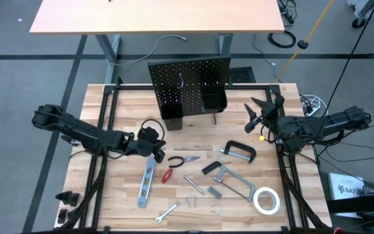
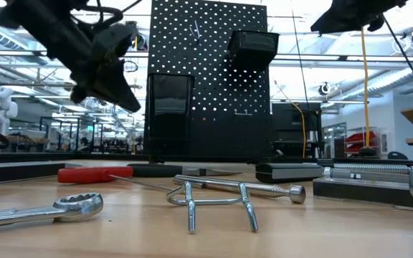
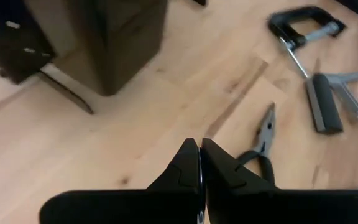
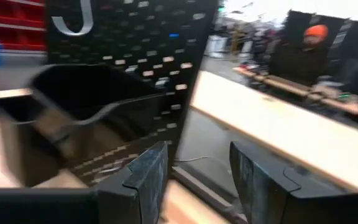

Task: Hang tools onto peg board
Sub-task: Insert the left silver hanger hook on the pegboard

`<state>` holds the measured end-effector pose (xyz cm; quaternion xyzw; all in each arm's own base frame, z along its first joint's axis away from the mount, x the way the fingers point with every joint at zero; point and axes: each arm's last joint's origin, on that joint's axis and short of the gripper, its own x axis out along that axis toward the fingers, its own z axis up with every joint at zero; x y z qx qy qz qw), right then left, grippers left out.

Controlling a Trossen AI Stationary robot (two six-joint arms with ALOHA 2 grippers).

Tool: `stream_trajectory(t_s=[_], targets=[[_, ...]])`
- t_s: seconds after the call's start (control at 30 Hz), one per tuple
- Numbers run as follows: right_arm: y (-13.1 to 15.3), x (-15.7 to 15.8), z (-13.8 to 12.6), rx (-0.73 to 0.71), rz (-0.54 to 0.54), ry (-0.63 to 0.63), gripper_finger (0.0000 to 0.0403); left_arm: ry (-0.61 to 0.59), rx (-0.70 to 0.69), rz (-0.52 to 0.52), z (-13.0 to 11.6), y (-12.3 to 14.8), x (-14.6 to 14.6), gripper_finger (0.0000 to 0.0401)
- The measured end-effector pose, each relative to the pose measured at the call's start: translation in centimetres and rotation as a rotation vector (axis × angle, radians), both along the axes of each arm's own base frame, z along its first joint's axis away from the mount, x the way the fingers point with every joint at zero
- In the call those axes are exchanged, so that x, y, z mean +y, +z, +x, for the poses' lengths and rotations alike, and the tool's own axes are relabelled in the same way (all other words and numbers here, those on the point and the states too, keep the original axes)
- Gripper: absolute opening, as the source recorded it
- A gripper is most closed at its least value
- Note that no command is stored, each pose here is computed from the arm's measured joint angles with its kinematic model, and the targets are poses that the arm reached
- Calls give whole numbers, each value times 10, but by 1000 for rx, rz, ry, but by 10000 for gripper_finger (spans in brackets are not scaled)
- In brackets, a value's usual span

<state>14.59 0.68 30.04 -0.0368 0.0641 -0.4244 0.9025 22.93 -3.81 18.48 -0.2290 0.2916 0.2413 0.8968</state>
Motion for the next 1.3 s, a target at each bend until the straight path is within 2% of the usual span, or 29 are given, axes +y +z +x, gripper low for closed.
stream_trajectory(t_s=[0.13,0.3,0.4,0.63,0.87,0.93,1.03,1.13,1.3], targets=[[-2,2,4,-16,35,70,167,3,-25,-33,-4,-15,8,2],[6,4,8,-91,48,144,167,-41,-92,-129,-12,-33,17,2],[8,5,8,-113,58,182,167,-48,-129,-156,-13,-36,21,2],[5,7,12,-110,92,232,167,-57,-127,-177,-13,-37,28,2],[-1,8,16,-86,114,228,167,-77,-116,-127,-13,-37,34,2],[-3,8,18,-73,118,227,167,-84,-132,-143,-12,-36,36,2],[-5,9,21,-52,111,227,167,-146,-174,-166,-8,-25,36,2],[-6,9,24,-37,96,225,167,-185,-238,-132,-4,0,34,2],[-8,6,27,-21,83,206,167,-221,-368,0,-6,60,32,2]])
